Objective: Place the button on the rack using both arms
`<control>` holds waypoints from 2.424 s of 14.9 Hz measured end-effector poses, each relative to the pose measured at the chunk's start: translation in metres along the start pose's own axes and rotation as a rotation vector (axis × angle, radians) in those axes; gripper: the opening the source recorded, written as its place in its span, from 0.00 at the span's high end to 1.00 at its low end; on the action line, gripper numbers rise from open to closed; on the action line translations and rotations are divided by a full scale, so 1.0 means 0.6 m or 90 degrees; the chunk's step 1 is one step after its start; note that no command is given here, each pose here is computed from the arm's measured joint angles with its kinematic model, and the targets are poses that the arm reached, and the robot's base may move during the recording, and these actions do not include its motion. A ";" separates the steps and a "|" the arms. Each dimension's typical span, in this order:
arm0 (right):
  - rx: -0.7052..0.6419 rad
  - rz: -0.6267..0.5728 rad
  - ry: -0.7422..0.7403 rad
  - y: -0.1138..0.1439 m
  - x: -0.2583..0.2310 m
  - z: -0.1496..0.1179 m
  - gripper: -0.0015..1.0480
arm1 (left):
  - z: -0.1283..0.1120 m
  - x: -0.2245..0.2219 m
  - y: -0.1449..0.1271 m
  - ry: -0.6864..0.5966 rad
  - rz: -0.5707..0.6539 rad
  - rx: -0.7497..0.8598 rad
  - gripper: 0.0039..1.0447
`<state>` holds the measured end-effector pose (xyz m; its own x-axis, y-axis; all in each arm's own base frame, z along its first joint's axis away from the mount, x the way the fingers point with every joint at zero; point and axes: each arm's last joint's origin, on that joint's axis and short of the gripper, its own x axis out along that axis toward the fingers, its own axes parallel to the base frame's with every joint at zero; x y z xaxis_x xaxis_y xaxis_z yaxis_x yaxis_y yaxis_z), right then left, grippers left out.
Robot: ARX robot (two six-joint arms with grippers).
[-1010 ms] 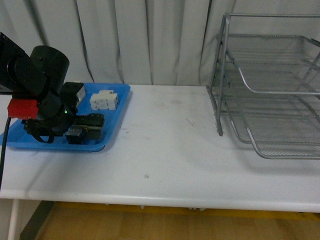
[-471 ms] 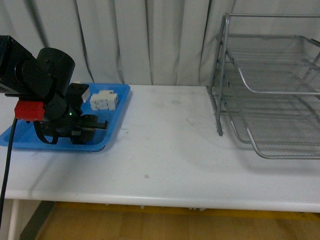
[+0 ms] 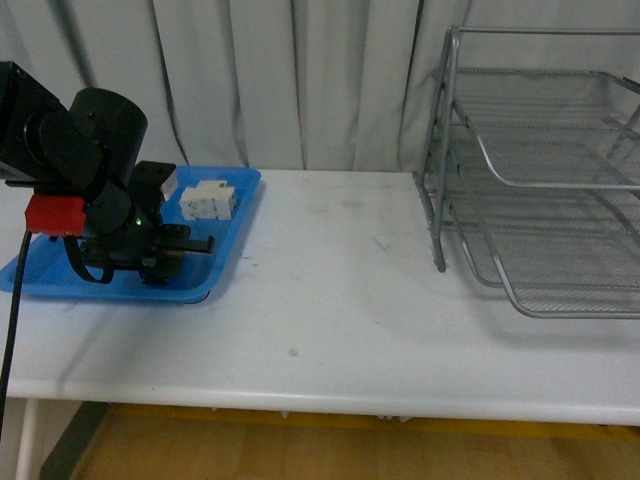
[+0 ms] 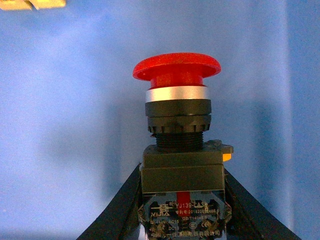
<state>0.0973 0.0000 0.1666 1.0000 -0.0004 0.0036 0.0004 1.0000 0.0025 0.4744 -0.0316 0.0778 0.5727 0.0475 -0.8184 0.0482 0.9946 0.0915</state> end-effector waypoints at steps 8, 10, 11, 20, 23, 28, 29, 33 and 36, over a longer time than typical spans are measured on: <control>0.000 0.000 0.000 0.000 0.000 0.000 0.06 | -0.039 -0.344 0.019 -0.202 -0.048 -0.026 0.65; 0.000 0.000 0.000 0.000 0.000 0.000 0.06 | -0.047 -0.360 0.021 -0.214 -0.048 -0.027 0.65; 0.000 0.000 0.000 0.000 0.000 0.000 0.06 | -0.054 -0.370 0.021 -0.222 -0.048 -0.027 0.65; 0.000 0.000 0.000 0.000 0.000 0.000 0.06 | -0.081 -0.367 0.031 -0.216 -0.033 -0.037 0.66; 0.000 0.000 0.000 0.000 0.000 0.000 0.06 | -0.082 -0.366 0.031 -0.215 -0.033 -0.037 0.66; 0.000 0.000 0.000 0.000 0.000 0.000 0.06 | -0.084 -0.364 0.031 -0.215 -0.035 -0.036 0.66; 0.000 0.000 0.000 0.000 0.000 0.000 0.06 | -0.083 -0.364 0.027 -0.219 -0.038 -0.034 0.66; 0.000 -0.001 0.001 0.000 0.000 0.000 0.06 | -0.083 -0.347 -0.005 -0.208 -0.061 -0.010 0.66; 0.000 0.000 0.000 0.000 0.000 0.000 0.06 | -0.060 -0.317 -0.053 -0.190 -0.082 0.010 0.66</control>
<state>0.0973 0.0000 0.1665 1.0000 -0.0011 0.0032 0.0011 1.0000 0.0025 0.3346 -0.0692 0.2100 0.7752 -0.1104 -0.6220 0.1473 0.9891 0.0080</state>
